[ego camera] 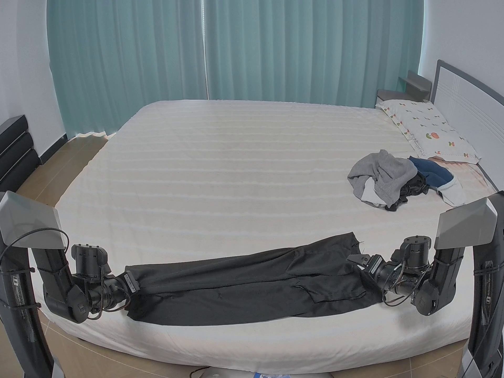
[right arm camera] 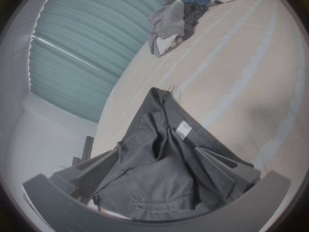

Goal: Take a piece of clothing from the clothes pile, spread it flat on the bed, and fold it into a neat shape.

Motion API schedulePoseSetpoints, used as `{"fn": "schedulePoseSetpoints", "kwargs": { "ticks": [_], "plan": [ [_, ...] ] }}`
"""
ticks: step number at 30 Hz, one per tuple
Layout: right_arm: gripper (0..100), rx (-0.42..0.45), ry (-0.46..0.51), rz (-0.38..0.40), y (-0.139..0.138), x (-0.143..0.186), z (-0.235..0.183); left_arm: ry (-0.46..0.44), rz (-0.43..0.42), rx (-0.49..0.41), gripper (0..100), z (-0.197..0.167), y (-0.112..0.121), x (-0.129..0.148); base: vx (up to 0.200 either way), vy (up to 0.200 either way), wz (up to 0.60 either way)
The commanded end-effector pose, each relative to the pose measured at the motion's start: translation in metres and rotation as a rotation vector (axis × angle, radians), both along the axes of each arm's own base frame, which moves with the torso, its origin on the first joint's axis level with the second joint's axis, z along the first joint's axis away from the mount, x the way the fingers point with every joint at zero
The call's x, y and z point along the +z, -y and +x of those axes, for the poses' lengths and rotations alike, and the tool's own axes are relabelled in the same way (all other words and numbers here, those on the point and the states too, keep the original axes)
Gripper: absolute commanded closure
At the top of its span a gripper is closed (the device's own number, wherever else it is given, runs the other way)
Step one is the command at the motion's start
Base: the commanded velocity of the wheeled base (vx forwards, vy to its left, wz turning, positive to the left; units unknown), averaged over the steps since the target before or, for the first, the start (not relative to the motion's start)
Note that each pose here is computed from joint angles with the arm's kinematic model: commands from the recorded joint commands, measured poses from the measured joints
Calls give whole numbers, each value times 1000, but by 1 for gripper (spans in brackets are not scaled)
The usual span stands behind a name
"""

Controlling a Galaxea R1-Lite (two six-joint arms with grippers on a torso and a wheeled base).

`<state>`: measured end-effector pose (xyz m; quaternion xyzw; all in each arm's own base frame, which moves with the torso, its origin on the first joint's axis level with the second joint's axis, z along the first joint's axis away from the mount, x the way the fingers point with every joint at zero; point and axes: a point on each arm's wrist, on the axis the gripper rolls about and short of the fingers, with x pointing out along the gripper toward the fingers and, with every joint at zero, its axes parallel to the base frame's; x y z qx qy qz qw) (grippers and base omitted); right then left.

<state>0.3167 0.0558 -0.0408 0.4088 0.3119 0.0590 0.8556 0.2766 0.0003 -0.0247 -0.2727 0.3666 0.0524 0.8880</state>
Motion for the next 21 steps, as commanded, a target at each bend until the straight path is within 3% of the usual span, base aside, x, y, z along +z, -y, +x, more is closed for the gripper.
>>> {"fn": "schedulePoseSetpoints", "kwargs": {
  "ticks": [1, 15, 18, 21],
  "plan": [
    [0, 1, -1, 0, 0, 0, 0, 2, -1, 1, 100, 0, 0, 1, 0, 0, 0],
    [0, 1, -1, 0, 0, 0, 0, 4, -3, 3, 100, 1, 0, 0, 0, 0, 0],
    [0, 1, -1, 0, 0, 0, 0, 4, -3, 3, 100, 1, 0, 0, -200, 0, 0],
    [0, 1, -1, 0, 0, 0, 0, 4, -3, 3, 100, 2, 0, 0, 0, 0, 0]
  ]
}}
